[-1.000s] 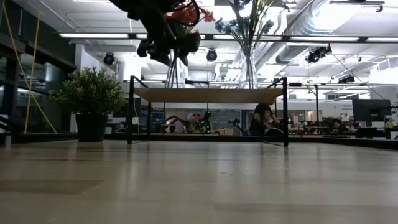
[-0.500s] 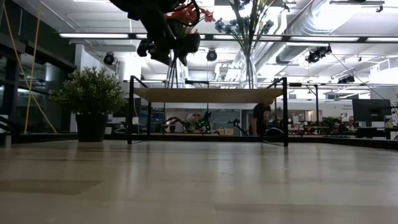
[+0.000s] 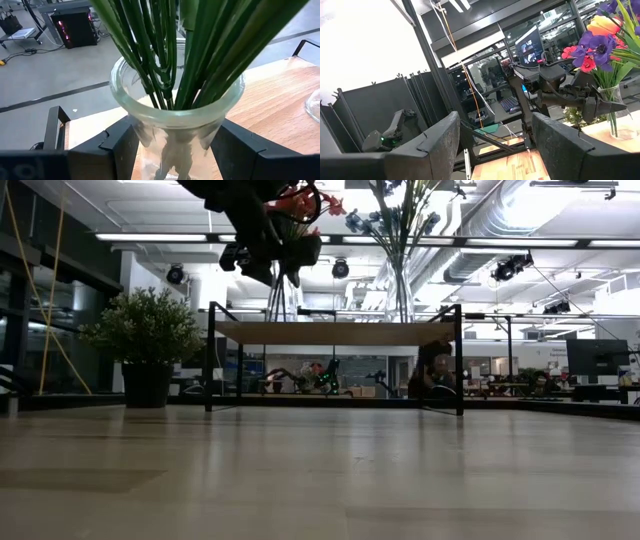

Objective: Pick and place flowers into a vace then onto a shelf
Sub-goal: Put the transparent vase with flowers on the shelf

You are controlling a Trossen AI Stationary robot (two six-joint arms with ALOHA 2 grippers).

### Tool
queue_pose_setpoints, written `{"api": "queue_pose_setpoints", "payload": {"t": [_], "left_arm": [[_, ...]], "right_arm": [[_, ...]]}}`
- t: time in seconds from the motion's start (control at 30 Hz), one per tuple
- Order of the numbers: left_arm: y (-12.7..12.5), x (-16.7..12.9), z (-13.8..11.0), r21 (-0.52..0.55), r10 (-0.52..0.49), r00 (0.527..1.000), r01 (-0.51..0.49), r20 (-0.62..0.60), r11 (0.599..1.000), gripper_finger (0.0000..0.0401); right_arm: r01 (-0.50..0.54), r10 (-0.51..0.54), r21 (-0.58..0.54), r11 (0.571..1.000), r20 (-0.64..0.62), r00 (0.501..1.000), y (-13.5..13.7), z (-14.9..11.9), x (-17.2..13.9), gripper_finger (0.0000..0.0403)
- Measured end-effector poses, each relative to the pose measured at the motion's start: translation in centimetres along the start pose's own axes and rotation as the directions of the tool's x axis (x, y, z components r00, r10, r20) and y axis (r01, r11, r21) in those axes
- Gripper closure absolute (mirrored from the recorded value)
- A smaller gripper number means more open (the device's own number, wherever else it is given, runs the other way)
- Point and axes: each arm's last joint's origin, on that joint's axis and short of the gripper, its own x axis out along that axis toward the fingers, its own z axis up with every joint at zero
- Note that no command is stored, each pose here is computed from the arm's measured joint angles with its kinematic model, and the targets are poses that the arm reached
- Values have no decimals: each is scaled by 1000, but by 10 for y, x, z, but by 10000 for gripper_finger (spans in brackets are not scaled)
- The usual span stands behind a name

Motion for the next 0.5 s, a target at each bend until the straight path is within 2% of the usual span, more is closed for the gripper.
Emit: {"api": "queue_pose_setpoints", "payload": {"t": [0.37,0.5], "left_arm": [[0,0,0,-4,1,1000,-1,2,1000,147],[0,0,0,-13,4,1000,-4,5,1000,129]], "right_arm": [[3,-3,0,1000,1,1000,0,0,0,167],[11,-11,0,1000,4,1000,0,0,0,167]]}}
